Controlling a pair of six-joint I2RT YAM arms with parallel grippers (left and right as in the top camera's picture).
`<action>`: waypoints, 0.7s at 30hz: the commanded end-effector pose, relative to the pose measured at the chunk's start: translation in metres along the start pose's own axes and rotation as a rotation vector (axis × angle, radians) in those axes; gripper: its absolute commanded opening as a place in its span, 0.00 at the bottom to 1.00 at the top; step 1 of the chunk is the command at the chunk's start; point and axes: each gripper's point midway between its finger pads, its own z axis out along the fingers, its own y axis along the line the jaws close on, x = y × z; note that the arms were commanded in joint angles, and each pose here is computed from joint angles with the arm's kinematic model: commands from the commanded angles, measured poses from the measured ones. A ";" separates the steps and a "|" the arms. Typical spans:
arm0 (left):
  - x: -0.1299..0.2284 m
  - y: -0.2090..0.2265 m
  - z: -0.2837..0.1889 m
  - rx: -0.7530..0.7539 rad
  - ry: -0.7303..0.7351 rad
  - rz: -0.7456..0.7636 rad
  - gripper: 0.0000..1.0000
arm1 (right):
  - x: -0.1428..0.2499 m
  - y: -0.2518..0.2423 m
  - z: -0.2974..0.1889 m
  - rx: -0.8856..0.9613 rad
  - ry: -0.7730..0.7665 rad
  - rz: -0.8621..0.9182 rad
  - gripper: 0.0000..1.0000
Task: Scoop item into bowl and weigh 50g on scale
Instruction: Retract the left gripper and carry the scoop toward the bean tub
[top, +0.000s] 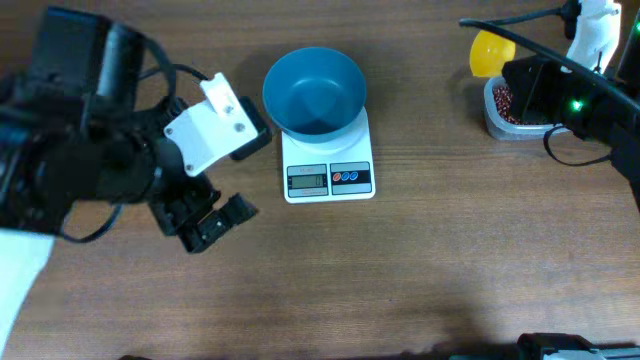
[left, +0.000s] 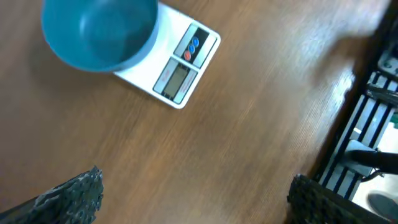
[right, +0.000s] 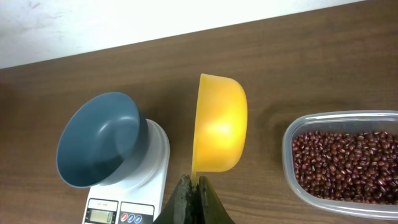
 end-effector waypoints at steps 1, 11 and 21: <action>-0.003 -0.009 -0.009 0.007 -0.048 0.044 0.99 | -0.009 0.002 -0.004 -0.008 -0.022 -0.014 0.04; -0.003 -0.009 -0.010 0.006 -0.048 0.045 0.99 | 0.011 -0.002 -0.014 0.035 0.089 0.021 0.04; -0.003 -0.009 -0.009 0.006 -0.048 0.045 0.99 | -0.013 -0.035 -0.082 0.367 0.184 -0.184 0.04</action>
